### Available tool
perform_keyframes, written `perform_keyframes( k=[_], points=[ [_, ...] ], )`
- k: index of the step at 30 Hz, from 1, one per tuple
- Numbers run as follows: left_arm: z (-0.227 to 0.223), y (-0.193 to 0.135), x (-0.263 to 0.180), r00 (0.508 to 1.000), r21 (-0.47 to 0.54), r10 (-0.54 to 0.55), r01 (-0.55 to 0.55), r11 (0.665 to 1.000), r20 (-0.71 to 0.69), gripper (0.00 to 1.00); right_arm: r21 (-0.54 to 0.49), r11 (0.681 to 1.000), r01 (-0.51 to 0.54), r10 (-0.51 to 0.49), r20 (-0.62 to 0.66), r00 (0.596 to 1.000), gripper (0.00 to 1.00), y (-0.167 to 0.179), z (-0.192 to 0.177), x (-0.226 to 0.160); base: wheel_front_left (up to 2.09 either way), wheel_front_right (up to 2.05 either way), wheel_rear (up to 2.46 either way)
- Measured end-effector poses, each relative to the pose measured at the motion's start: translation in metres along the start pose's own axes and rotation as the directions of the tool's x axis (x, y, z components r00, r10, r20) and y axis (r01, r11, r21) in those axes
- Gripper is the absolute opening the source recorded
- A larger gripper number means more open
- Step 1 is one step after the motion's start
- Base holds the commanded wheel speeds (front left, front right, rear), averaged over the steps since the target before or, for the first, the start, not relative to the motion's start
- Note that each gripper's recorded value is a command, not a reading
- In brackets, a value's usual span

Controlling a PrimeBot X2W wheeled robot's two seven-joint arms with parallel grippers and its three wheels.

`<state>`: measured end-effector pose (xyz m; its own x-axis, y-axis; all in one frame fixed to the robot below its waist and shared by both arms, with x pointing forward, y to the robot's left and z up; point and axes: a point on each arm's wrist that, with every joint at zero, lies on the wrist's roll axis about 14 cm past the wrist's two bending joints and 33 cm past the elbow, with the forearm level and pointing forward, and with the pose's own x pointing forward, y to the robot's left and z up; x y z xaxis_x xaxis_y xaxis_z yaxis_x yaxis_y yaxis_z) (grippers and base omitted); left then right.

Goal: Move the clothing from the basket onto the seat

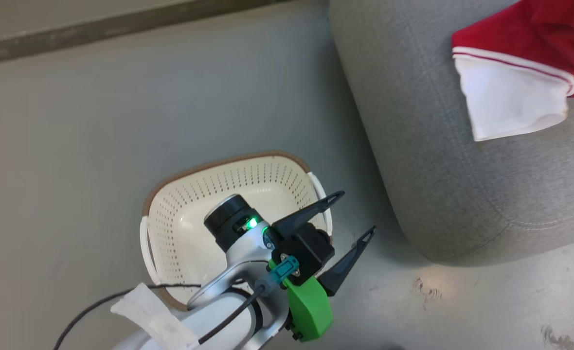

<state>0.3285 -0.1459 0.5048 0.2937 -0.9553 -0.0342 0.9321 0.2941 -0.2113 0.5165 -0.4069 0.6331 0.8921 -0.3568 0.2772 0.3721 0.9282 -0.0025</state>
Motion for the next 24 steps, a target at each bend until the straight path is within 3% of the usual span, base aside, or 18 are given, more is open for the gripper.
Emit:
perform_keyframes(
  k=[8, 13, 18, 24],
  points=[
    [-0.015, 0.02, 0.003, 1.0, -0.025, 0.005, -0.006, 1.0, -0.022, 1.0, 0.046, 0.998, 0.039, -0.025, -0.266, 0.964, 0.0, 0.013, -0.114, -0.029, 0.0, 0.0, 0.0],
    [-0.024, 0.029, 0.005, 1.0, -0.043, 0.005, -0.006, 0.999, -0.03, 1.0, 0.065, 0.996, 0.058, -0.029, -0.385, 0.922, 0.0, 0.02, -0.162, -0.051, 0.0, 0.0, 0.0],
    [-0.03, 0.034, 0.004, 0.999, -0.05, 0.014, -0.016, 0.999, -0.042, 1.0, 0.07, 0.992, 0.102, -0.057, -0.476, 0.878, 0.0, 0.015, -0.19, -0.069, 0.0, 0.0, 0.0],
    [-0.034, 0.037, 0.003, 0.998, -0.047, 0.025, -0.028, 0.999, -0.057, 1.0, 0.064, 0.991, 0.122, -0.073, -0.509, 0.857, 0.0, 0.011, -0.199, -0.077, 0.0, 0.0, 0.0]
  ],
)
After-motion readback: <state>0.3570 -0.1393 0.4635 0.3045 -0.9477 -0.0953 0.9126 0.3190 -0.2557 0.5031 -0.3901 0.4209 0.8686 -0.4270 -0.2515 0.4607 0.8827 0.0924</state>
